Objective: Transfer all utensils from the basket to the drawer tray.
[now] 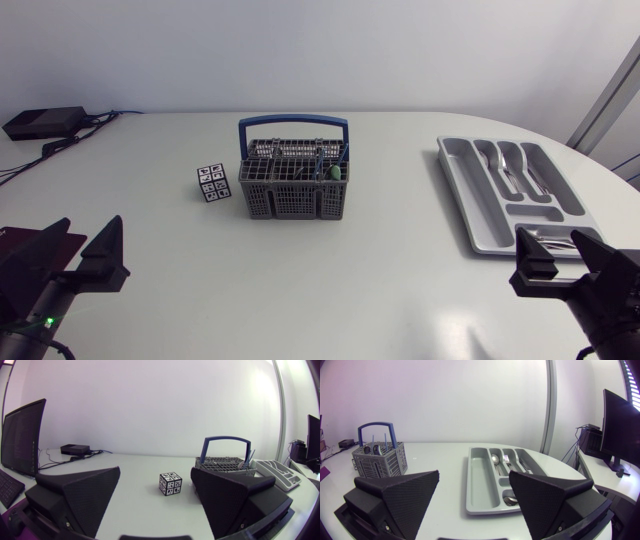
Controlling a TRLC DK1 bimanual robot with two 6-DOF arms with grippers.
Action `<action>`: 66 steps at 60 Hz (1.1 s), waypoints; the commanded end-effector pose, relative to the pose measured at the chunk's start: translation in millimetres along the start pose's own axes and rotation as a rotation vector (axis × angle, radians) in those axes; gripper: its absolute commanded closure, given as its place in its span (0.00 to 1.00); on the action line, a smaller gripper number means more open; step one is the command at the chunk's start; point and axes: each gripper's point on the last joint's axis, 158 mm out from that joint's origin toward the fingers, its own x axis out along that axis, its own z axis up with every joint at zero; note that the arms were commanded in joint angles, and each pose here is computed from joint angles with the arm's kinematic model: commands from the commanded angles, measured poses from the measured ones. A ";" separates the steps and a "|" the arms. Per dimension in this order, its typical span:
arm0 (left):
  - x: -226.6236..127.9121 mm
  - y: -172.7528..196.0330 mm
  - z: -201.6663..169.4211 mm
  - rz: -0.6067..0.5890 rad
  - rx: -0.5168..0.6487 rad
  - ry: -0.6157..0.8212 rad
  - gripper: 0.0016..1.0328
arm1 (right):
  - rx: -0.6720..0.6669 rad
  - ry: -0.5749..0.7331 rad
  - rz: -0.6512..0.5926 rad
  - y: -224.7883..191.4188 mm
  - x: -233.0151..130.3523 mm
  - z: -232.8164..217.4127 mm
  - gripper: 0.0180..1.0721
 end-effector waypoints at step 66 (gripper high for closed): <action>19.3 0.1 42.3 0.016 -0.061 0.088 0.04 | -0.004 0.032 0.021 7.6 11.2 33.4 0.04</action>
